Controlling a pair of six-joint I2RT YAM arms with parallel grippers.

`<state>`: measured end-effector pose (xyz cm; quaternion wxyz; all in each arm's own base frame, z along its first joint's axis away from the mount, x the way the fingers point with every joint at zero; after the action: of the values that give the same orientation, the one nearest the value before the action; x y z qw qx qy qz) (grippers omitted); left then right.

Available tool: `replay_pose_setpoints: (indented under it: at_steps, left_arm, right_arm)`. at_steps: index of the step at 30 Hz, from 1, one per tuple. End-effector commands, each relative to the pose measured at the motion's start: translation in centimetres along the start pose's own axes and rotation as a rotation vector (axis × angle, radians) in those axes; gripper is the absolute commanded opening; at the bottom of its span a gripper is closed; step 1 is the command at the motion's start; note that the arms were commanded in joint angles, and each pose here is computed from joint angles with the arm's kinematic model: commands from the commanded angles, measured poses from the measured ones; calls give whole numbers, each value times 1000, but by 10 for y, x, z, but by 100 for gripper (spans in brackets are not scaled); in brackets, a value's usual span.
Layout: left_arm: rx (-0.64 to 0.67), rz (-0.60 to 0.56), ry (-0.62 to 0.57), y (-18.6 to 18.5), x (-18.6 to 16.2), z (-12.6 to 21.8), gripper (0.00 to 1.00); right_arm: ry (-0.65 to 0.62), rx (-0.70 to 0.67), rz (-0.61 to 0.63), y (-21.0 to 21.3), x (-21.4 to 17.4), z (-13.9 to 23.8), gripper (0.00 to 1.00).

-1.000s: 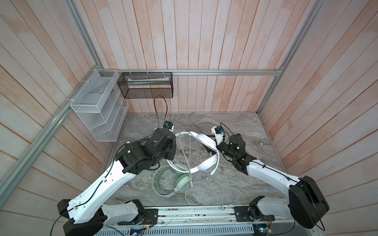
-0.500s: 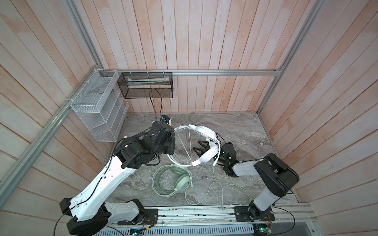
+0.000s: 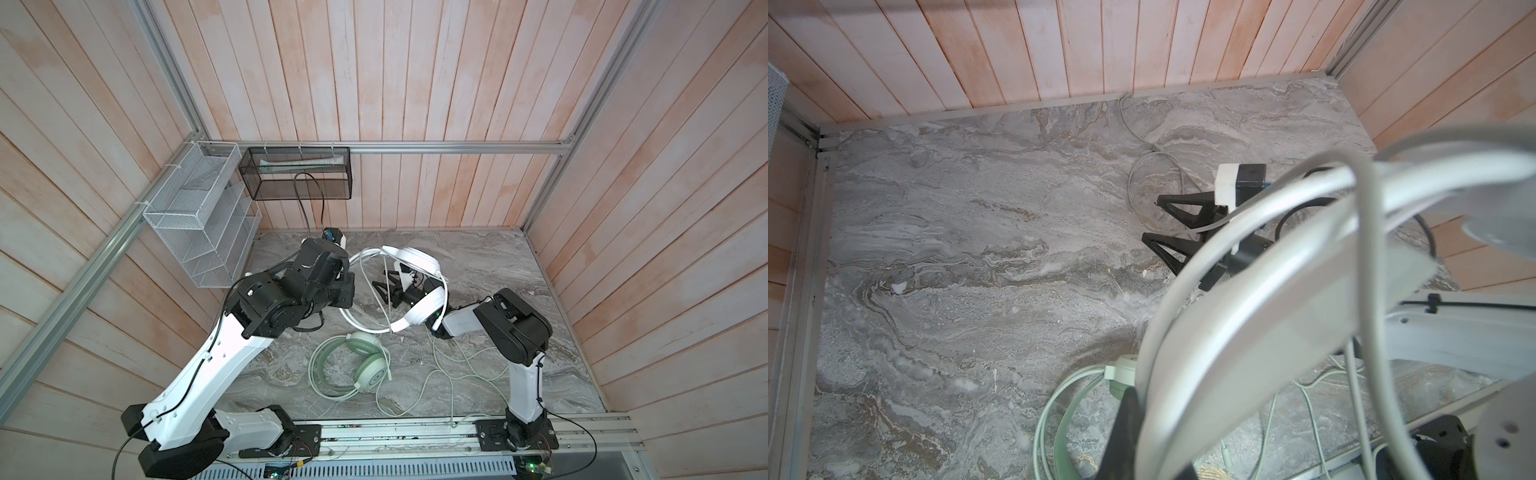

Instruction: Wrap the headphones

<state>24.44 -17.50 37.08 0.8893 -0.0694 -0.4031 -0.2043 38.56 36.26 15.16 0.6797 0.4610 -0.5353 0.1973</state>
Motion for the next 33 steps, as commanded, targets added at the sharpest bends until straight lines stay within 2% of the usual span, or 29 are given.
replay_pose_setpoints:
  at_steps: [1, 4, 8, 11, 16, 27, 33]
  left_arm:
    - [-46, 40, -112, -4, 29, 11, 0]
    - [-42, 51, -130, -1, 32, 10, 0]
    - [-56, 84, -145, 10, 39, -1, 0]
    - [-64, 85, -161, 18, 46, -6, 0]
    - [-98, 70, -168, 24, 49, -12, 0]
    - [-167, 51, -209, 18, 40, -2, 0]
    - [-210, 93, -260, 15, 37, 24, 0]
  right_arm:
    - [-15, -44, 23, -10, 3, -11, 39]
    - [-10, -62, 27, -12, 1, -8, 12]
    - [-30, -91, 7, -9, 2, 12, 0]
    - [-108, -171, -47, -21, 14, 36, 0]
    - [-163, -258, -132, -54, 32, 62, 0]
    - [-246, -378, -121, -59, 79, 89, 0]
    - [-208, -368, -136, -56, 66, 98, 0]
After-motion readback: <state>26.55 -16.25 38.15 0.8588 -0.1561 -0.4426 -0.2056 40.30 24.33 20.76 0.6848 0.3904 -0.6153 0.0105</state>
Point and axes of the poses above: each gripper's point midway between its finger pads, its own z axis back along the fingers, its own y axis along the line the jaws close on, x = y × z, the point moved 1 cm from there along z, back along the fingers, and after that the axes turned 13 degrees about -z, right-handed, at the moved point
